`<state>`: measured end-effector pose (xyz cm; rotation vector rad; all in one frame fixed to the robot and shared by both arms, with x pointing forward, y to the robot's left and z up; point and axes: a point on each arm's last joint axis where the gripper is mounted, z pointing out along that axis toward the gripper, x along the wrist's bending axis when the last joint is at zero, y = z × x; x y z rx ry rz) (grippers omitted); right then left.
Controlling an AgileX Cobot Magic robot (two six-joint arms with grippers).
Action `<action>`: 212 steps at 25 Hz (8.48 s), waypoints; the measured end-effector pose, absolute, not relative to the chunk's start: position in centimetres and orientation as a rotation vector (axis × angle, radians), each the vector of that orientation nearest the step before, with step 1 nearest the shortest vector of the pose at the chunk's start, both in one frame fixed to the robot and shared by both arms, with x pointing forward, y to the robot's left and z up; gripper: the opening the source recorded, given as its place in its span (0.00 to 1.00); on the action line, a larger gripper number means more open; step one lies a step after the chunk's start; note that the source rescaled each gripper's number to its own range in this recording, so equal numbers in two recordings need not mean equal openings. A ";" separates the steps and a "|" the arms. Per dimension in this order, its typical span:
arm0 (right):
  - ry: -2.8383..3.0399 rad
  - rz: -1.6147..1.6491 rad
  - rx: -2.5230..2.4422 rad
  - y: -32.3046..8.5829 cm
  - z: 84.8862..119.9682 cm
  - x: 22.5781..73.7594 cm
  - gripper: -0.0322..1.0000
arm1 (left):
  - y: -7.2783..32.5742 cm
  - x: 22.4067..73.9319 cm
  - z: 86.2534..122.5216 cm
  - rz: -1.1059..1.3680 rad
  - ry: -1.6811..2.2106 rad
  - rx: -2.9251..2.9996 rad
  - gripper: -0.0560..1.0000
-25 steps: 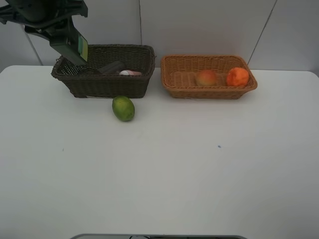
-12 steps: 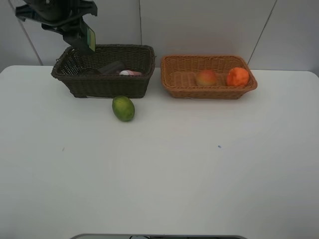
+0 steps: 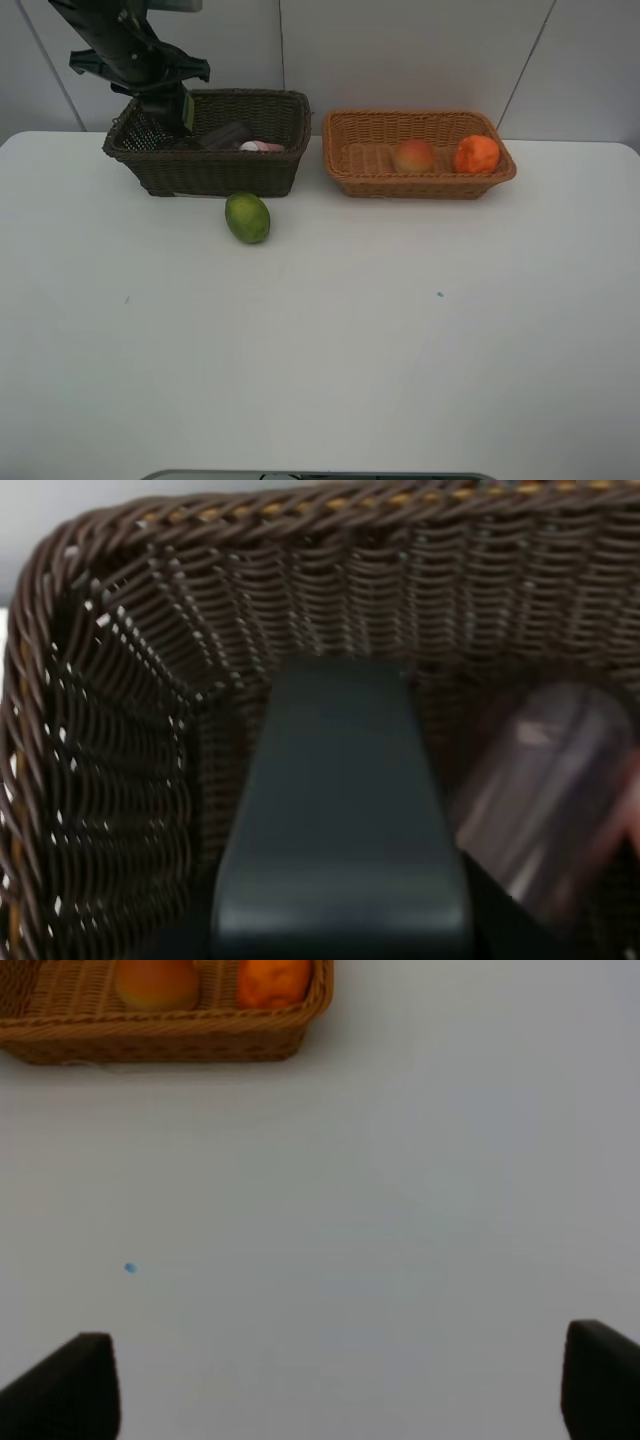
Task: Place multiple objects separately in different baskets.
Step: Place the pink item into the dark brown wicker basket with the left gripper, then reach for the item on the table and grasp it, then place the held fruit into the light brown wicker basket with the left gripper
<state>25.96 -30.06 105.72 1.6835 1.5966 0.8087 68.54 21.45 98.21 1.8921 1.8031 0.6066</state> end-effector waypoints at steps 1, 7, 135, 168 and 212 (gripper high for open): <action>1.597 0.809 1.684 -30.1 105.7 26.0 0.92 | 21.5 68.7 97.9 0.608 1.804 1.878 0.06; 1.597 0.809 1.684 -30.1 105.7 26.0 0.92 | 22.0 69.5 96.4 0.602 1.826 1.847 0.06; 1.591 0.809 1.689 -30.1 105.7 26.0 0.92 | 8.8 59.0 88.1 0.330 2.009 1.861 1.00; 1.591 0.809 1.689 -30.1 105.7 26.0 0.92 | 9.1 59.0 86.6 0.305 2.077 1.859 0.65; 1.591 0.809 1.689 -30.1 105.7 26.0 0.92 | -4.4 64.4 95.2 0.406 1.164 1.920 0.65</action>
